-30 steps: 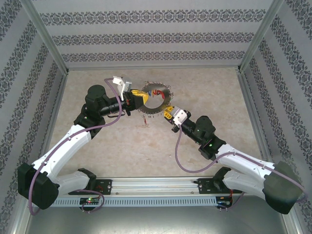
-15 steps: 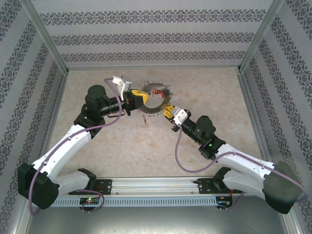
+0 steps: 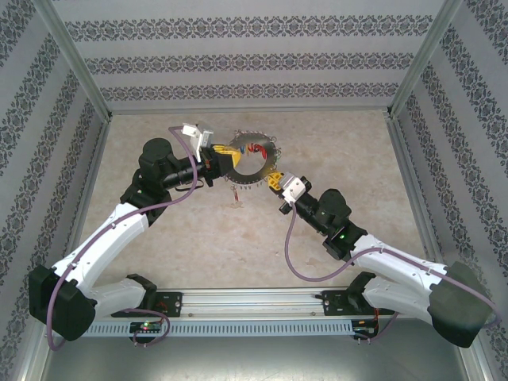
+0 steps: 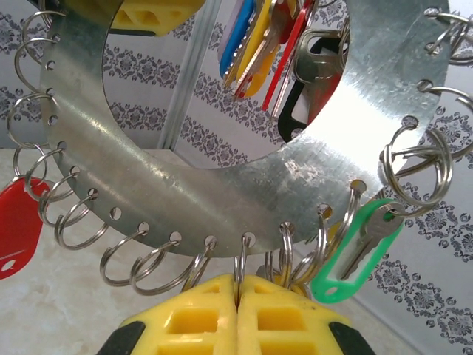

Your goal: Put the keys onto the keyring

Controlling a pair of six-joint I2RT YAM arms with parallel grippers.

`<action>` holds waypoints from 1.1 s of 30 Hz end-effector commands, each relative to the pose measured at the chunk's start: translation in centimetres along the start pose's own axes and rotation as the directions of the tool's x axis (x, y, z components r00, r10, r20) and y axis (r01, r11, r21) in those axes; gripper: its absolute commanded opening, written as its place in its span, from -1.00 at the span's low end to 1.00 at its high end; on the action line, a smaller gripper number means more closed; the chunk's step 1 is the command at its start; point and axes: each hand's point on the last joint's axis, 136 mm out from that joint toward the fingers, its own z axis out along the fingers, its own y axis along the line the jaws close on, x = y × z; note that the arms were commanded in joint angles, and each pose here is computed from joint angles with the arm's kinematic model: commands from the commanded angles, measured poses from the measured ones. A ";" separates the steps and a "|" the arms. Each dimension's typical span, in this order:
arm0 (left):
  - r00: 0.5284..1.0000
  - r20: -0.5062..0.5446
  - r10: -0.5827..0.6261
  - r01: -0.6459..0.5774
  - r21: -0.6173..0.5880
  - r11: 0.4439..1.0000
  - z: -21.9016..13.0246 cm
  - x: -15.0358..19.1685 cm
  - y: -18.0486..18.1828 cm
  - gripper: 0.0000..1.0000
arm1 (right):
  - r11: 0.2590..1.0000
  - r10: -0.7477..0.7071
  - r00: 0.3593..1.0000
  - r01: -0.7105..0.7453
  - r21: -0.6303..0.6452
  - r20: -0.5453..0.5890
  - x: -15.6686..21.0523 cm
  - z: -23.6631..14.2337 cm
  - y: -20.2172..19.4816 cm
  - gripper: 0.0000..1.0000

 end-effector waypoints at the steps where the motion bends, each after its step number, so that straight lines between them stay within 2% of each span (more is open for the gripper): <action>1: 0.996 0.089 0.014 -0.011 -0.035 0.999 -0.4 -3.2 0.1 -1.00 | 1.000 -0.004 0.998 0.003 0.009 0.057 -1.9 0.2 -0.1 -1.00; 7: 0.992 0.079 -0.101 0.111 -0.134 0.985 -0.4 -1.1 2.6 -0.87 | 1.000 0.011 0.999 -0.012 0.018 0.034 -1.5 0.3 -0.5 -1.00; 11: 0.968 0.113 -0.223 0.242 -0.197 0.950 -0.5 0.7 4.7 -0.72 | 0.996 0.064 0.997 -0.061 -0.070 0.034 -1.3 0.2 0.4 -1.00; 16: 0.935 0.106 -0.337 0.353 -0.201 0.914 -0.2 2.7 5.6 -0.50 | 0.981 0.151 0.988 -0.146 -0.128 0.026 -1.1 -0.1 0.4 -1.00; 25: 0.901 0.029 -0.433 0.427 -0.232 0.874 -0.1 6.6 6.4 -0.15 | 0.952 0.216 0.976 -0.219 -0.215 -0.040 -0.1 0.0 0.8 -1.00; 33: 0.859 -0.048 -0.510 0.481 -0.266 0.835 0.1 12.3 7.9 -0.07 | 0.941 0.244 0.962 -0.265 -0.210 -0.120 1.3 0.5 0.4 -1.00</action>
